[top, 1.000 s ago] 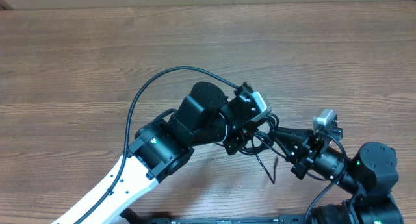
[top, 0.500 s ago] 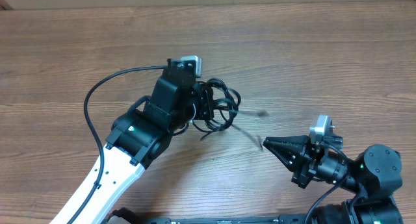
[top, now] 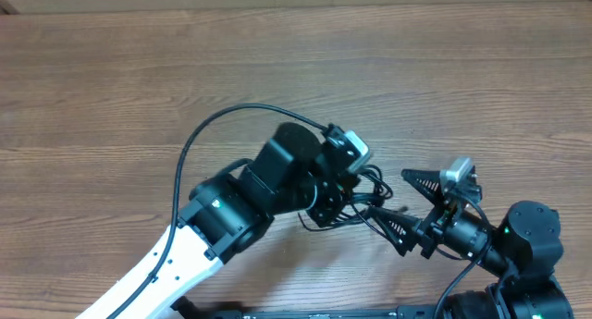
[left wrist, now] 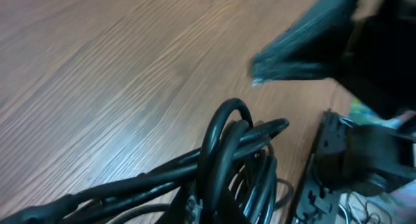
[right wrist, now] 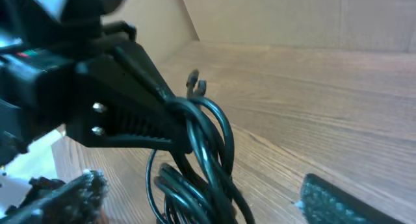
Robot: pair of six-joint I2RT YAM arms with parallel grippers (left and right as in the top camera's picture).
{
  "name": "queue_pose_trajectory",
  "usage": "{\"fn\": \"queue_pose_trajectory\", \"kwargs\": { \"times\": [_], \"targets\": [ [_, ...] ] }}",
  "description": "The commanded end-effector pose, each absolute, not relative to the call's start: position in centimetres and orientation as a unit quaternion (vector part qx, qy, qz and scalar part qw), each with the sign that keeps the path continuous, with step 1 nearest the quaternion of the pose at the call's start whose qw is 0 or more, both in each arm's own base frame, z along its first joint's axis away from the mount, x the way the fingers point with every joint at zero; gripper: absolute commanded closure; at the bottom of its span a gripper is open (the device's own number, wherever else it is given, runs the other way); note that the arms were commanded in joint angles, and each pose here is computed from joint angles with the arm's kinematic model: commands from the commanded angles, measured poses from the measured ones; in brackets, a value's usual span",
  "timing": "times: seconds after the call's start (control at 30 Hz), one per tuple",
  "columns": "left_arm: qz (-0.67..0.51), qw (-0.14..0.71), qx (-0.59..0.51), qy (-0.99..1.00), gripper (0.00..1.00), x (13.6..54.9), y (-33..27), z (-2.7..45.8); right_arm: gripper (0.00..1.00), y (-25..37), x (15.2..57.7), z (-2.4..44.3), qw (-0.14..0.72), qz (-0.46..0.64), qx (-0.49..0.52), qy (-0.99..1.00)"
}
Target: Untangle cables
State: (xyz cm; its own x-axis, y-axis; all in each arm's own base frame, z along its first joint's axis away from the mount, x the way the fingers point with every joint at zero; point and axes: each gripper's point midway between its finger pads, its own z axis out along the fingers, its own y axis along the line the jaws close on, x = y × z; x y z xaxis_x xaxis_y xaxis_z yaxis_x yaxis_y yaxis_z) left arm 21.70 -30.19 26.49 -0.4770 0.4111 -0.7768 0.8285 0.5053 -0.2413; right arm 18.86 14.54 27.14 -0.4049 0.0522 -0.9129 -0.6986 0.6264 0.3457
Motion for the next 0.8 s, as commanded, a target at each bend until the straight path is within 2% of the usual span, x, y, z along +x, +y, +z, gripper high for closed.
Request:
{"fn": "queue_pose_trajectory", "kwargs": {
  "times": [0.0, 0.03, 0.1, 0.13, 0.2, 0.23, 0.27, 0.43, 0.5, 0.6, 0.67, 0.77],
  "targets": [
    [-0.331, 0.357, 0.399, 0.777, 0.96, 21.5, -31.1, 28.2, 0.16, 14.5, 18.8, 27.7, 0.522, 0.349, -0.248, 0.737],
    [-0.335, 0.362, 0.395, 0.775, 0.96, 21.7, -31.2, 28.5, 0.19, 14.5, 18.8, 27.6, 0.521, 0.349, -0.247, 0.738],
    [-0.337, 0.362, 0.396, 0.774, 0.96, 21.7, -31.3, 28.6, 0.32, 14.4, 18.8, 27.6, 0.521, 0.348, -0.246, 0.739],
    [-0.34, 0.36, 0.397, 0.773, 0.96, 21.5, -31.3, 28.6, 0.5, 14.4, 18.8, 27.6, 0.521, 0.348, -0.246, 0.739],
    [-0.345, 0.356, 0.387, 0.778, 0.96, 21.5, -31.3, 28.6, 0.74, 14.4, 18.8, 27.6, 0.523, 0.347, -0.246, 0.739],
    [-0.347, 0.355, 0.388, 0.777, 0.96, 21.5, -31.4, 28.6, 0.92, 14.2, 19.0, 27.6, 0.525, 0.342, -0.242, 0.74],
    [-0.347, 0.355, 0.388, 0.777, 0.96, 21.4, -31.4, 28.6, 0.96, 14.2, 19.1, 27.6, 0.525, 0.341, -0.241, 0.742],
    [-0.344, 0.356, 0.373, 0.785, 0.96, 21.9, -31.2, 28.6, 0.96, 14.1, 19.2, 27.5, 0.523, 0.342, -0.233, 0.745],
    [-0.315, 0.368, 0.341, 0.806, 0.96, 23.2, -30.3, 28.2, 0.96, 13.3, 20.0, 27.5, 0.524, 0.338, -0.186, 0.759],
    [-0.243, 0.381, 0.198, 0.87, 0.96, 26.3, -26.9, 26.8, 0.96, 12.6, 20.7, 27.4, 0.522, 0.335, -0.144, 0.771],
    [-0.213, 0.366, 0.061, 0.904, 0.96, 27.6, -23.9, 25.6, 0.96, 11.1, 21.7, 26.6, 0.515, 0.317, -0.072, 0.793],
    [-0.227, 0.362, 0.068, 0.901, 0.96, 27.6, -24.3, 25.8, 0.96, 9.2, 22.5, 25.3, 0.511, 0.279, -0.015, 0.813]
  ]
}}
